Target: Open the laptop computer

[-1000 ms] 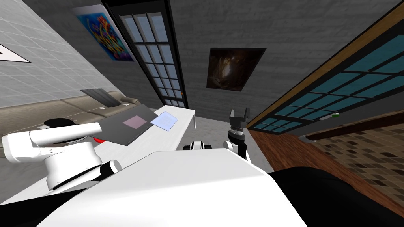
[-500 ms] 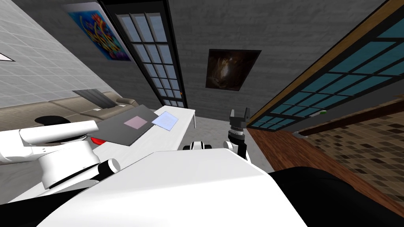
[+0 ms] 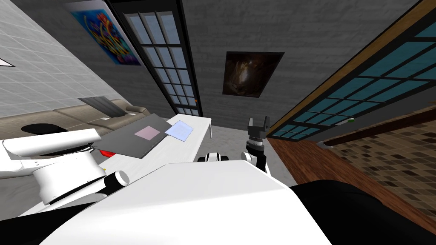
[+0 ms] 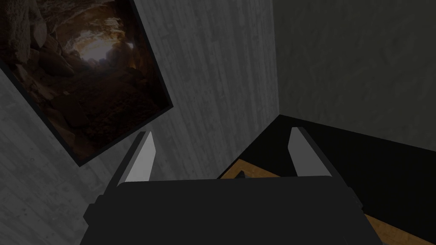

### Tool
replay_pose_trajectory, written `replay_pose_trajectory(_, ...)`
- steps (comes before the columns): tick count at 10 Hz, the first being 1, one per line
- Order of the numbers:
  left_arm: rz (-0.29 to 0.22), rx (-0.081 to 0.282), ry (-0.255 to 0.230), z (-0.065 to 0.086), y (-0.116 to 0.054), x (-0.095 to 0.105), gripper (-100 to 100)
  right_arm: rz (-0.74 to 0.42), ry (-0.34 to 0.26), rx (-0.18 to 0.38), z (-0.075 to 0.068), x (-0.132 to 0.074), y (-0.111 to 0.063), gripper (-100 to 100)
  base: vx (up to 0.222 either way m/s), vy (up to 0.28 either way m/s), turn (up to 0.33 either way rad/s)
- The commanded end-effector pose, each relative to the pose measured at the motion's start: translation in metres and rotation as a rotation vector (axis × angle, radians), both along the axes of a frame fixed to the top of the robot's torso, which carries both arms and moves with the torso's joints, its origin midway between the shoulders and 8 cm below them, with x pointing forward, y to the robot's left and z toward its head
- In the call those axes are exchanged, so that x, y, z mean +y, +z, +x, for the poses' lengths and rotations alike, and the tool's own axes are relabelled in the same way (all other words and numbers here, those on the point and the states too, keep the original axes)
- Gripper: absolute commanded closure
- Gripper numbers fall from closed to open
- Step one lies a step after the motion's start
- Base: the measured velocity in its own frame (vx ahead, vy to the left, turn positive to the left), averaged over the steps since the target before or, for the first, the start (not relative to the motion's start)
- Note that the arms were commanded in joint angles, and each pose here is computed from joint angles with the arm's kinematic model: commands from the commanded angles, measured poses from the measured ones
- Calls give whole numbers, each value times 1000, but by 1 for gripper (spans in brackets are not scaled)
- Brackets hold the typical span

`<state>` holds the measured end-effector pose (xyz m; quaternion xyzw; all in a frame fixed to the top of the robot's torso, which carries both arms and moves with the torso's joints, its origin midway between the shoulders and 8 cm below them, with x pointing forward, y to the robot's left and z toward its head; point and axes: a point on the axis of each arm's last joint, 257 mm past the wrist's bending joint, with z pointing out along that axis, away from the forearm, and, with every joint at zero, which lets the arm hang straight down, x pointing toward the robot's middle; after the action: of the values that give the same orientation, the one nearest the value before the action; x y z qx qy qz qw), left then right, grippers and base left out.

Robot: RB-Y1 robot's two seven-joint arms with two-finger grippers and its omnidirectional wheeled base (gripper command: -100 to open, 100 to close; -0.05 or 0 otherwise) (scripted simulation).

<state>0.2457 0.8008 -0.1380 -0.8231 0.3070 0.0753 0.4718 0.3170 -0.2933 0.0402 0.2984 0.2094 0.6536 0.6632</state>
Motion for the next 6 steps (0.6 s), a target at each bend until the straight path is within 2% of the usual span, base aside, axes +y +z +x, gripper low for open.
replay_pose_trajectory(1, -81, 23, 11, -4, -20, -10, 100, 0, 0, 0, 0, 0, 0, 0, 9, 7, 29)
replay_pose_trajectory(6, -85, 26, 13, -5, -21, -10, 100, 0, 0, 0, 0, 0, 0, 0, 1, 1, 3)
